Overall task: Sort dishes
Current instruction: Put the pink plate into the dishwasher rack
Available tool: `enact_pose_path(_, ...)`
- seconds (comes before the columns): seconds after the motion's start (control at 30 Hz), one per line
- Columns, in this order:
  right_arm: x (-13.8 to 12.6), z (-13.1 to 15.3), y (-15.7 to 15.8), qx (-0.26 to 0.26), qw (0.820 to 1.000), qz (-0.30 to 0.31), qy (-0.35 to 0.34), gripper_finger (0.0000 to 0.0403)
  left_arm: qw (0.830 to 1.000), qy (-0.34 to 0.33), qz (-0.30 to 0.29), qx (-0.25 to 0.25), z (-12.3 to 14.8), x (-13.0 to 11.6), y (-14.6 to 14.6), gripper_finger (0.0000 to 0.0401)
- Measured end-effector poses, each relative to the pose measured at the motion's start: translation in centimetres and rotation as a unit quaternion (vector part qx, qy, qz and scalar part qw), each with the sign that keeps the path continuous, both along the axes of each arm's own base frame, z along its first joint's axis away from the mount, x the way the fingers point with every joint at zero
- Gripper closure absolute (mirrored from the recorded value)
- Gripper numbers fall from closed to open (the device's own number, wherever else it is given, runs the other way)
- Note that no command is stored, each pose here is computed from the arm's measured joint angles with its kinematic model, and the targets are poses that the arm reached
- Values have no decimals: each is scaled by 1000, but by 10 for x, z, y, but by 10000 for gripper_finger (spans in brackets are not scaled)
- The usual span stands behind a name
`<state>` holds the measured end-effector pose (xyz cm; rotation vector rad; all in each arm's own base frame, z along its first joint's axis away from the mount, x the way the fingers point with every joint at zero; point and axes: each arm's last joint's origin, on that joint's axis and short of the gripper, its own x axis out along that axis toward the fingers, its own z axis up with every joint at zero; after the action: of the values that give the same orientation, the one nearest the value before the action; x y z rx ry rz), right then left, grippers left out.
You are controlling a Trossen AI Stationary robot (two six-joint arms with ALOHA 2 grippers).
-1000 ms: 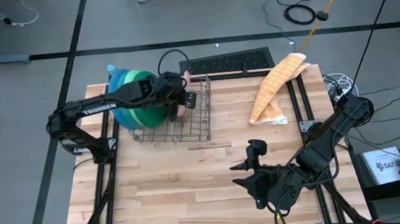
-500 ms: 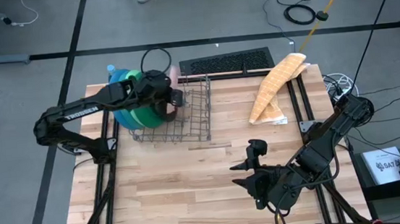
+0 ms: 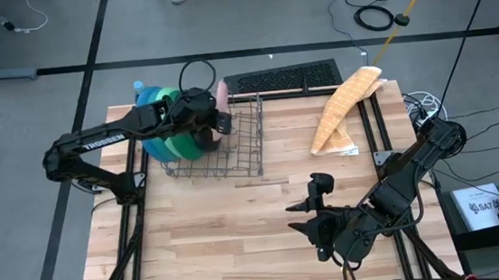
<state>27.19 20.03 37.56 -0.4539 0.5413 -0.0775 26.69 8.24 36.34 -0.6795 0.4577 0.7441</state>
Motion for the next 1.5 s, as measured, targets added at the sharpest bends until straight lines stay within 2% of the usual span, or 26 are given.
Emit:
enact_pose_path(0.17, 0, 0, 0, 0, 1000, 0, 0, 229, 999, -23, -16, -19, -9, 4, 0, 389)
enact_pose_path(0.43, 0, 0, 0, 3, 1000, -2, 0, 229, 998, -38, -14, -48, -51, 10, -1, 389)
enact_pose_path(0.67, 0, 0, 0, 4, 1000, -1, 0, 229, 998, -50, -13, -45, -54, 11, -1, 389)
enact_pose_path(0.97, 0, 0, 0, 4, 1000, -1, 0, 229, 998, -66, 14, -12, -39, -4, -5, 389)
enact_pose_path(1.13, 0, 0, 0, 4, 1000, -1, 0, 229, 998, -51, 24, -26, -54, -5, -5, 389)
enact_pose_path(1.27, 0, 0, -1, 5, 1000, -2, -1, 229, 997, -66, 34, -27, -67, -3, -4, 389)
enact_pose_path(1.5, 2, 0, -2, 6, 1000, -4, -3, 229, 996, -66, 48, -24, -76, -4, -3, 390)
